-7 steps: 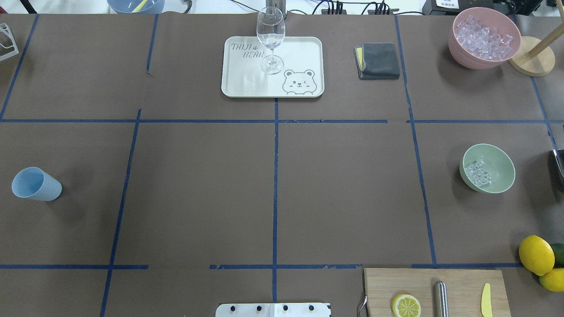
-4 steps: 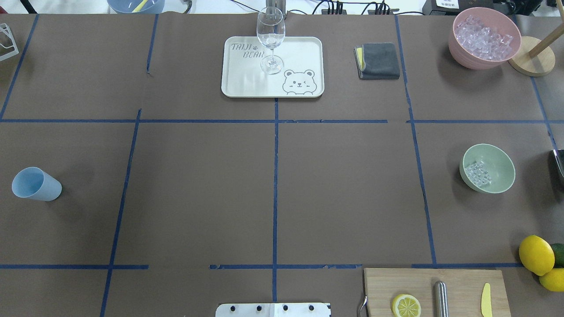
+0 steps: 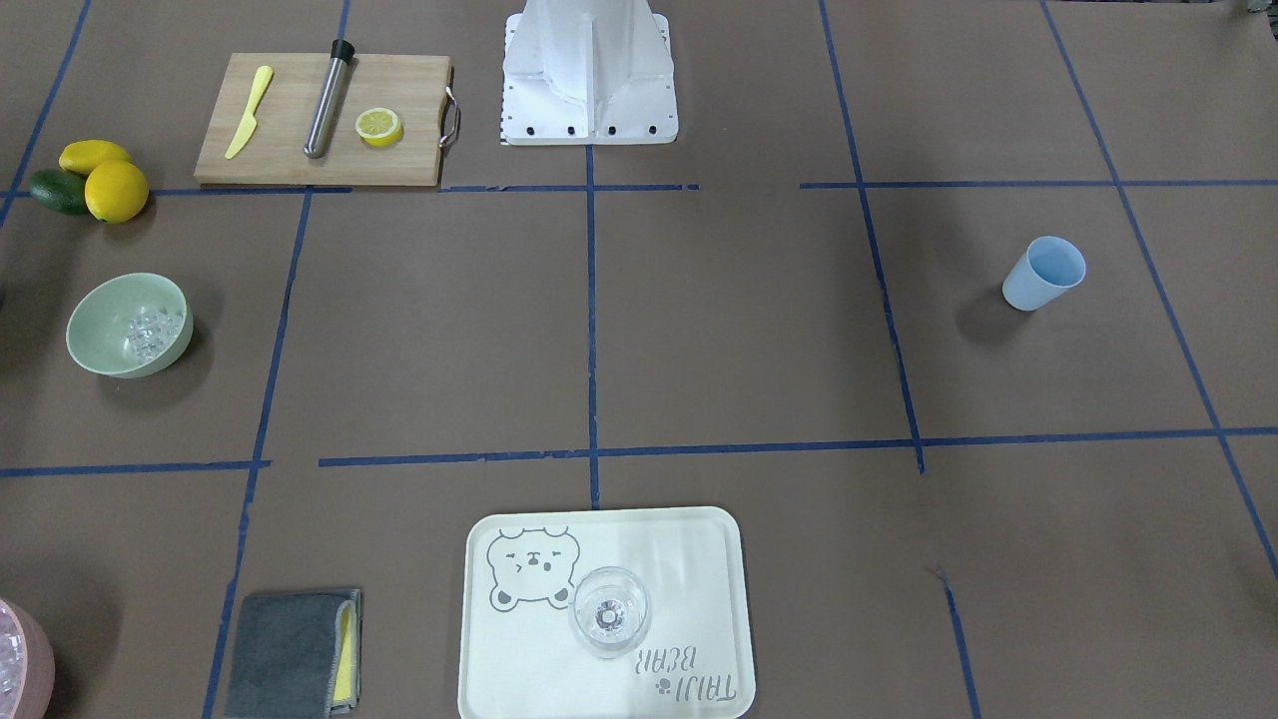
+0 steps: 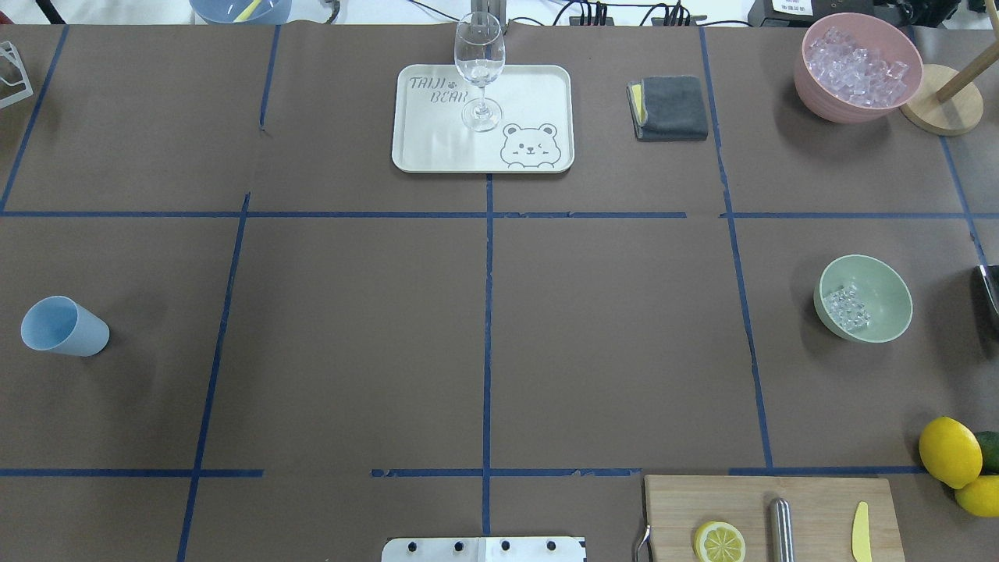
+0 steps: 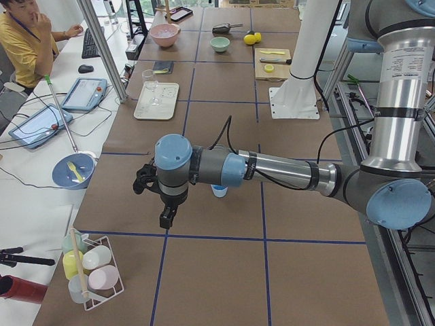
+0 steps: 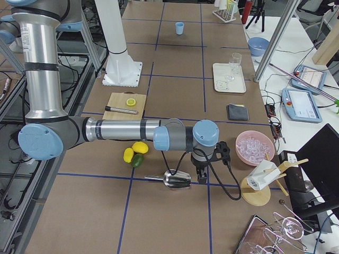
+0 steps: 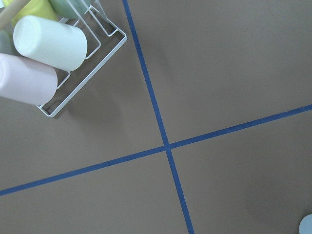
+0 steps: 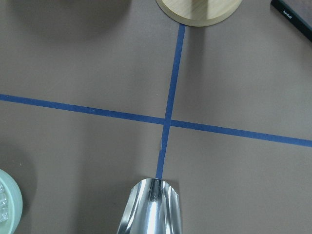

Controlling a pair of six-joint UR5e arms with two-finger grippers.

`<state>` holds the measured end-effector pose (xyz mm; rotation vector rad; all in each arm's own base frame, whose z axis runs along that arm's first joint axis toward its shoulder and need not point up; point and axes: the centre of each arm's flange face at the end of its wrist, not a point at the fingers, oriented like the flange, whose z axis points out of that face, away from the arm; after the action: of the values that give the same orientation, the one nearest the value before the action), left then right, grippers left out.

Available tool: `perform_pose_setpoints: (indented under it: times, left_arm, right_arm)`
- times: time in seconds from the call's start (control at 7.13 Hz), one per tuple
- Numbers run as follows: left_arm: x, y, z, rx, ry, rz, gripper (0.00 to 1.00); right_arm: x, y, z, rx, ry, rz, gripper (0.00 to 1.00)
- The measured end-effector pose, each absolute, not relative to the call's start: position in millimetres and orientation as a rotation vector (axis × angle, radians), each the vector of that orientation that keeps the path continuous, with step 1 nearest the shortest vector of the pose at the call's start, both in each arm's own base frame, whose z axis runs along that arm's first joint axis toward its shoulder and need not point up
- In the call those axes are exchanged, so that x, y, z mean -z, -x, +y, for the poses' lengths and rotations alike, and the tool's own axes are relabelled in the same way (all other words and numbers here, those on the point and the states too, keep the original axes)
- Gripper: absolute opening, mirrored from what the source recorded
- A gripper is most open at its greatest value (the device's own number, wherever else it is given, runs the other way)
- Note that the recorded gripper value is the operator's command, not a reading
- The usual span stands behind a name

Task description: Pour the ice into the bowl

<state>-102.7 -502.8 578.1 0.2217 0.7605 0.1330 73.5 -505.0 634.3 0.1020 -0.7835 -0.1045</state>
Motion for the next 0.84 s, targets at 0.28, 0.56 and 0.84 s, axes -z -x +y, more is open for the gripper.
perform_pose_setpoints:
  times: [0.28, 0.56, 0.84]
  left_arm:
    - [-577, 103, -497, -0.098, -0.211, 0.761, 1.00]
    - [-583, 104, -493, -0.102, -0.232, 0.741, 1.00]
    - [-597, 105, -490, -0.093, -0.203, 0.717, 1.00]
  right_arm:
    - [-638, -73, -498, 0.088, -0.091, -0.787, 1.00]
    - [-626, -72, -495, 0.088, -0.106, -0.795, 1.00]
    - [-619, -71, -482, 0.090, -0.114, -0.803, 1.00]
